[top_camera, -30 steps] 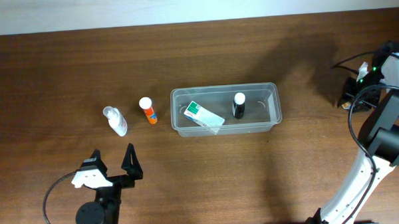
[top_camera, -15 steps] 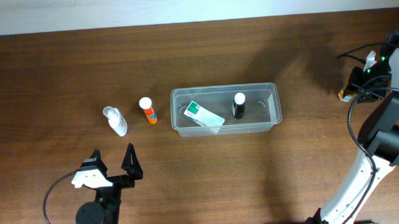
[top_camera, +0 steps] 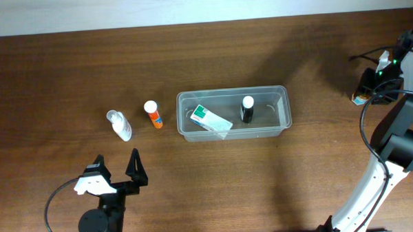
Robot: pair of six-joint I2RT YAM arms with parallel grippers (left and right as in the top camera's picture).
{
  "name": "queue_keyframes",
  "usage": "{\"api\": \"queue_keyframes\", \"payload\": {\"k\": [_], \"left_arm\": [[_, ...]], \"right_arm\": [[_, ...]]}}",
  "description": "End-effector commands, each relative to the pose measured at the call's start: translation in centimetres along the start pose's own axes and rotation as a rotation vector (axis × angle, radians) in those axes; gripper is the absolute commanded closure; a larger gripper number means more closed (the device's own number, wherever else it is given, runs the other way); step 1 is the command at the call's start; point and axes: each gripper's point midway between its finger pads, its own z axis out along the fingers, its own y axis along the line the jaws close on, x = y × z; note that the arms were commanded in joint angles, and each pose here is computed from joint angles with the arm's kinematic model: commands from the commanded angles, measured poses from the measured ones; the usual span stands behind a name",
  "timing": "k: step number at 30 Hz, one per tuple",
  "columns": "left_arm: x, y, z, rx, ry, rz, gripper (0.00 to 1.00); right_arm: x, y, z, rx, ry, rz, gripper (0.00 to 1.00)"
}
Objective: Pack container
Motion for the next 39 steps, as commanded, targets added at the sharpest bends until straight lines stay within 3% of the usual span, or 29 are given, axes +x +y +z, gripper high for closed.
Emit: {"api": "queue_keyframes", "payload": {"k": [1,19,39], "left_arm": [[0.1,0.0,0.0,0.006,0.0,-0.01,0.01],[0.1,0.0,0.0,0.006,0.0,-0.01,0.01],[0.1,0.0,0.0,0.006,0.0,-0.01,0.01]], "right_arm": [[0.4,0.4,1.1,0.004,0.014,-0.033,0.49],[-0.7,1.2,1.8,-0.032,-0.035,-0.091,0.45],[-0.1,0.6,4.6,-0.014,0.02,-0.085,0.55]]}}
